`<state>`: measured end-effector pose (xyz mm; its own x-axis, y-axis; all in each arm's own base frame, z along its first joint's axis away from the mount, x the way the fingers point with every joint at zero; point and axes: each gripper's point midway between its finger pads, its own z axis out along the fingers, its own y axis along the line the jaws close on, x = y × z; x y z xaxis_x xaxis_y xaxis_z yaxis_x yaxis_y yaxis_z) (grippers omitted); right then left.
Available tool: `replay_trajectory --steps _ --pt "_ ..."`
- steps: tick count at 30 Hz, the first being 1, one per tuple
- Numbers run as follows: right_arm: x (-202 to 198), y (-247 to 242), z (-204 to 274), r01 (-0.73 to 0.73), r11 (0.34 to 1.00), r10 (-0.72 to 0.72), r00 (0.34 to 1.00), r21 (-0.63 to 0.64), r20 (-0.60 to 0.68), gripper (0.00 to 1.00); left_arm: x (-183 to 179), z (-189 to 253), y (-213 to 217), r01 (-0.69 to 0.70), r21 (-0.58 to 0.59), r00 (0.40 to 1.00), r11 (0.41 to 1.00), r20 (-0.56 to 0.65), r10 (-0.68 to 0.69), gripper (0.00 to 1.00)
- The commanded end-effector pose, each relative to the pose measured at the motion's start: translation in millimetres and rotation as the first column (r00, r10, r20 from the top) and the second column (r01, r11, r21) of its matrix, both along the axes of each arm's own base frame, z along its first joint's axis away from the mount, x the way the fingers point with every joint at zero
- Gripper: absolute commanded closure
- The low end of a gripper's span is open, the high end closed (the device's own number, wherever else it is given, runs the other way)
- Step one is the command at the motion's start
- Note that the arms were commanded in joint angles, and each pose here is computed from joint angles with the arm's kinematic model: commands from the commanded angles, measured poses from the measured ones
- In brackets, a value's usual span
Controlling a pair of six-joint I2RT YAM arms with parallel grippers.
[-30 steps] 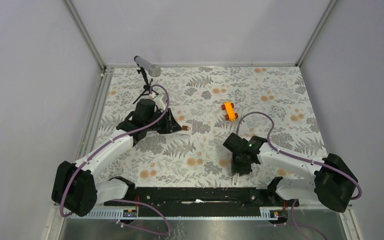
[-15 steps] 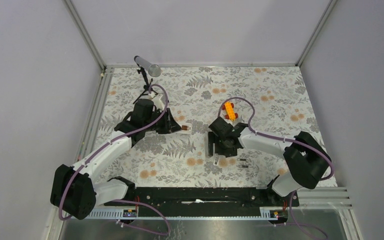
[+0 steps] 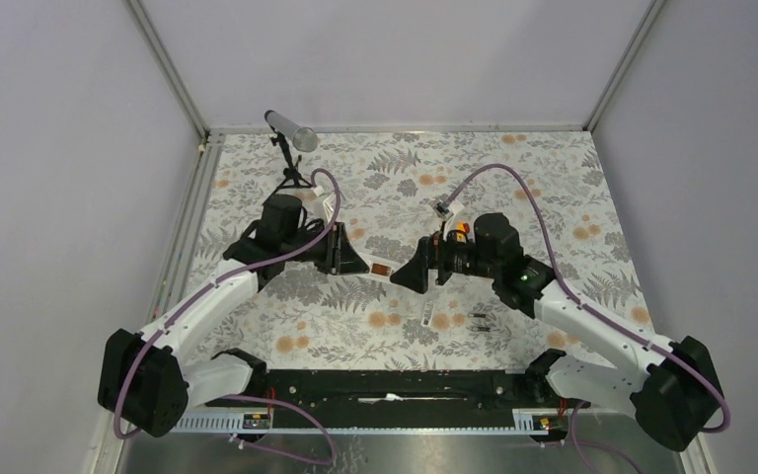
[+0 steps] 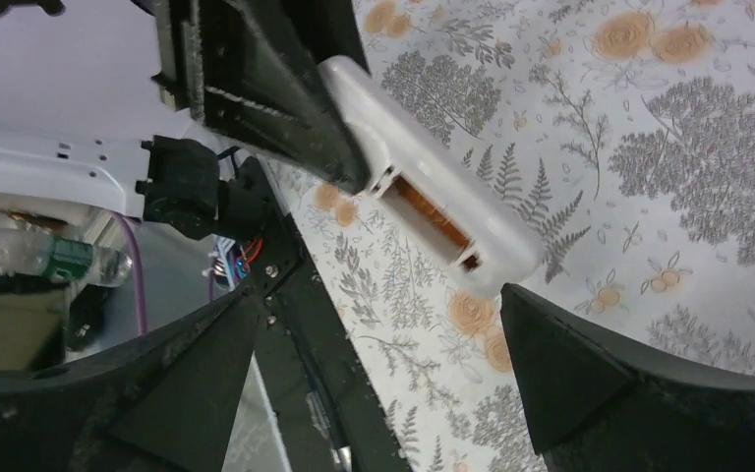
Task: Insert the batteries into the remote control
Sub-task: Adjust the remote control.
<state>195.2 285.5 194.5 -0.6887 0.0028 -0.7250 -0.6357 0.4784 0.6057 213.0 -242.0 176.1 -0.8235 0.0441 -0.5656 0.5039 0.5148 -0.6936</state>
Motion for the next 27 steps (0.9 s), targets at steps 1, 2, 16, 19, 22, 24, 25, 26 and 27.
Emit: replay_trajectory --steps 1,2,16,19,22,24,25,26,27 --pt "9 20 9 -0.141 0.990 0.140 0.980 0.000 0.143 0.00 -25 57 -11 0.232 -0.108 0.956 0.967 0.209 -0.206 1.00" --pt "18 21 3 -0.132 0.990 0.138 0.978 -0.049 0.153 0.00 -30 60 -10 0.261 -0.106 0.947 0.959 0.222 -0.233 1.00" --pt "-70 39 53 -0.690 0.689 0.672 0.722 0.221 0.162 0.25 -67 82 -9 0.444 -0.123 0.874 0.888 0.276 -0.399 1.00" --pt "-72 43 46 -0.691 0.691 0.685 0.719 0.211 0.115 0.30 -67 86 -10 0.444 -0.124 0.872 0.887 0.285 -0.397 1.00" --pt "-73 49 38 -0.689 0.705 0.680 0.724 0.168 0.111 0.32 -68 92 -10 0.449 -0.124 0.866 0.885 0.305 -0.397 1.00" --pt "-73 51 38 -0.691 0.703 0.684 0.722 0.168 0.107 0.43 -68 94 -10 0.443 -0.119 0.866 0.888 0.313 -0.390 1.00" --pt "-73 52 41 -0.691 0.701 0.685 0.721 0.175 0.105 0.50 -67 94 -9 0.437 -0.116 0.868 0.892 0.315 -0.384 1.00" --pt "-72 53 43 -0.689 0.701 0.683 0.723 0.184 0.105 0.57 -67 94 -9 0.432 -0.113 0.869 0.895 0.317 -0.380 1.00" --pt "-72 55 45 -0.689 0.699 0.683 0.723 0.192 0.107 0.64 -66 94 -9 0.430 -0.110 0.869 0.896 0.320 -0.377 0.99"
